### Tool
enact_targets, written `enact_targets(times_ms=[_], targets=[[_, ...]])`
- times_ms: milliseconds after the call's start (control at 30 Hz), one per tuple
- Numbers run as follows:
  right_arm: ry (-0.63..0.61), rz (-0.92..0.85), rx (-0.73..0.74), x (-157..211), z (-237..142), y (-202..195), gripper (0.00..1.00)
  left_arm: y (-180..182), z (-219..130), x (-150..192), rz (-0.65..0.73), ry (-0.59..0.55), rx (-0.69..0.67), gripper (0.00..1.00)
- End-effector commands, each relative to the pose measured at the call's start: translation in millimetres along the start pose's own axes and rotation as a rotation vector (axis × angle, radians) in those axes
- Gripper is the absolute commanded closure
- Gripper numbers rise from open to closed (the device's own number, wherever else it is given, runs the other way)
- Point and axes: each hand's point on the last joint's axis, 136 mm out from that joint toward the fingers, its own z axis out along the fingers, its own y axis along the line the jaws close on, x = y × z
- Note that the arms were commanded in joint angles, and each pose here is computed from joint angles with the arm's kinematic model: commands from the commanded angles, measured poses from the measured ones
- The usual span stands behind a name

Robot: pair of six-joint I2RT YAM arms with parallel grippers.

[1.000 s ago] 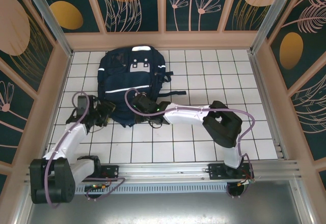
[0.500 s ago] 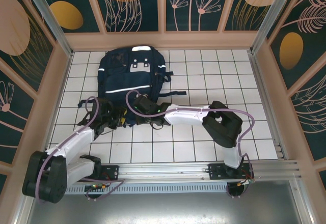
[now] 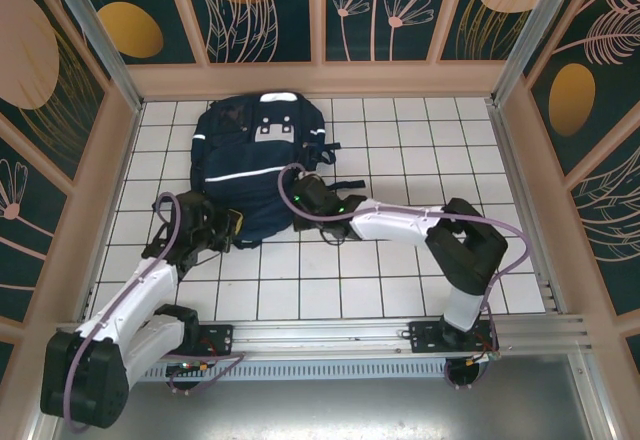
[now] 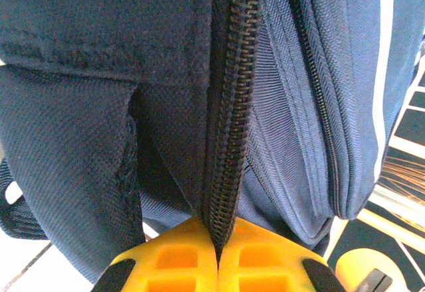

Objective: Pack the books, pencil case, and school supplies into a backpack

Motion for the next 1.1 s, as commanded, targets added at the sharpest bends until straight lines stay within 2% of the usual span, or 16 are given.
enact_targets(times_ms=[0, 300, 433, 633, 800, 900, 1067], targets=[[-0.016, 0.005, 0.198, -10.4, 2.4, -74.4, 1.00, 4.6, -18.5, -16.2, 0.011, -0.064, -0.032, 1.00], [-0.075, 0.156, 0.309, -74.1, 34.6, -168.9, 1.00, -9.8, -53.2, -20.0, 0.087, -0.092, -0.054, 1.00], [-0.036, 0.251, 0.363, -81.6, 49.9, -205.8, 1.00, -20.3, -62.4, -22.4, 0.125, -0.116, -0.051, 1.00], [0.016, 0.345, 0.400, -77.2, 59.4, -238.1, 1.00, -24.9, -62.5, -20.6, 0.146, -0.103, -0.049, 1.00], [-0.022, 0.338, 0.327, -93.0, 52.1, -226.5, 1.00, -34.2, -66.4, -20.4, 0.171, -0.103, -0.043, 1.00], [-0.059, 0.328, 0.363, -111.0, 38.0, -228.7, 1.00, -48.8, -83.1, -29.2, 0.231, -0.161, -0.069, 1.00], [-0.140, 0.318, 0.317, -151.7, 20.3, -216.3, 1.00, -70.8, -115.5, -37.8, 0.302, -0.250, -0.114, 1.00]])
